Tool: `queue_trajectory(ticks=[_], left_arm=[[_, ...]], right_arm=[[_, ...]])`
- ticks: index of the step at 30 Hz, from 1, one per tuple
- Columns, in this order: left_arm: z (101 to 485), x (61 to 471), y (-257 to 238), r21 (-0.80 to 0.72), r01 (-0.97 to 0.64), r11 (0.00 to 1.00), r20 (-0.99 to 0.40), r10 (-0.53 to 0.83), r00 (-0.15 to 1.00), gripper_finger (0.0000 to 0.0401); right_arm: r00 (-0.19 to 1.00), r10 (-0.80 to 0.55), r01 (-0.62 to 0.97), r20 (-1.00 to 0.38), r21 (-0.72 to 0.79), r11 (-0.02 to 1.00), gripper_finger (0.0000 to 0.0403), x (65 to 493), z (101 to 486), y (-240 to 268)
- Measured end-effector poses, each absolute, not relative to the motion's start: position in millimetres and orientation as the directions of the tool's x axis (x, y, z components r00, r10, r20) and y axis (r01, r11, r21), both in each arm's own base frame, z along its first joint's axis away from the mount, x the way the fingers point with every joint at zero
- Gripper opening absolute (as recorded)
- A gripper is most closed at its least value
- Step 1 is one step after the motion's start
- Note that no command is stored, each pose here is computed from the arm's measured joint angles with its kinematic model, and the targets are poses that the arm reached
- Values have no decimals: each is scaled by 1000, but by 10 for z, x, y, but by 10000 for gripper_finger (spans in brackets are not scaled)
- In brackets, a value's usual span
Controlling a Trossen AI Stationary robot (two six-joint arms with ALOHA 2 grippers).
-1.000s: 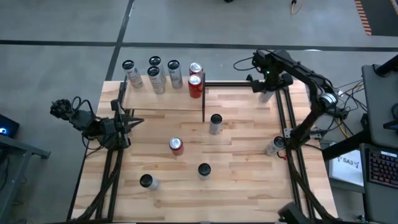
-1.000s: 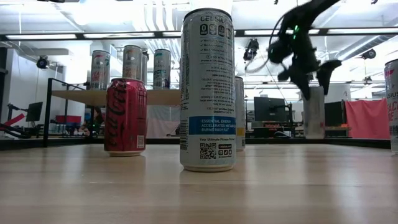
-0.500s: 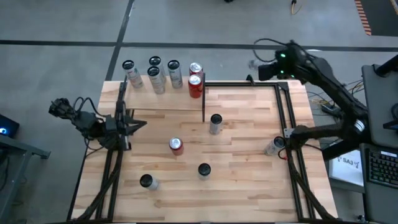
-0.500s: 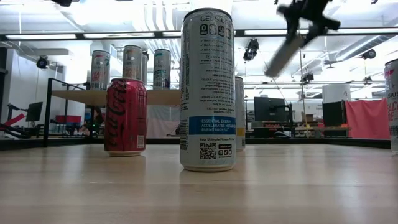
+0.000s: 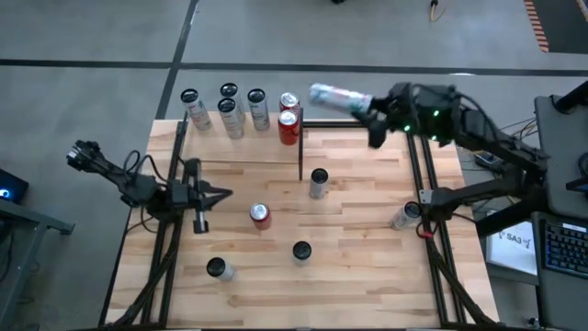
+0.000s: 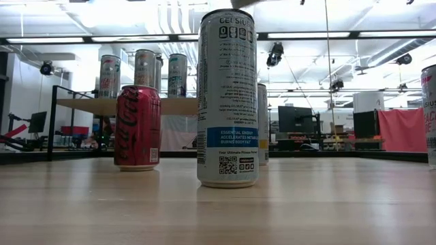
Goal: Place canned beverage on shelf
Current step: Put the top white pink soda can on the shelf aligned with the other white pink soda can
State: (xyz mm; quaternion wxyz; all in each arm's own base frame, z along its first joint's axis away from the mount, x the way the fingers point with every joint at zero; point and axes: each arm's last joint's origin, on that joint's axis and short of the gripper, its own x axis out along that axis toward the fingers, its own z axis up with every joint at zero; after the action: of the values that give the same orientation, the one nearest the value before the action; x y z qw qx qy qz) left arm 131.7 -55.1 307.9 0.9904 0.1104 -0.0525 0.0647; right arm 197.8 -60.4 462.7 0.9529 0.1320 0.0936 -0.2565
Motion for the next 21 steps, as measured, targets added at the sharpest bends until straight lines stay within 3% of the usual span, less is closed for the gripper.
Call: queue_trajectory(ticks=[9, 16, 21], left_arm=[[3068, 1372, -582, 211, -140, 967, 118, 117, 986, 0], [3156, 1368, -576, 179, -161, 971, 156, 134, 979, 2], [3224, 1416, -602, 182, -164, 970, 156, 136, 978, 25]], right_arm=[[934, -265, 298, -238, 113, 948, 248, 2633, 4449, -179], [942, -183, 211, -282, 72, 975, 248, 3005, 4224, 60], [930, -161, 189, -330, 54, 980, 248, 3160, 4077, 144]])
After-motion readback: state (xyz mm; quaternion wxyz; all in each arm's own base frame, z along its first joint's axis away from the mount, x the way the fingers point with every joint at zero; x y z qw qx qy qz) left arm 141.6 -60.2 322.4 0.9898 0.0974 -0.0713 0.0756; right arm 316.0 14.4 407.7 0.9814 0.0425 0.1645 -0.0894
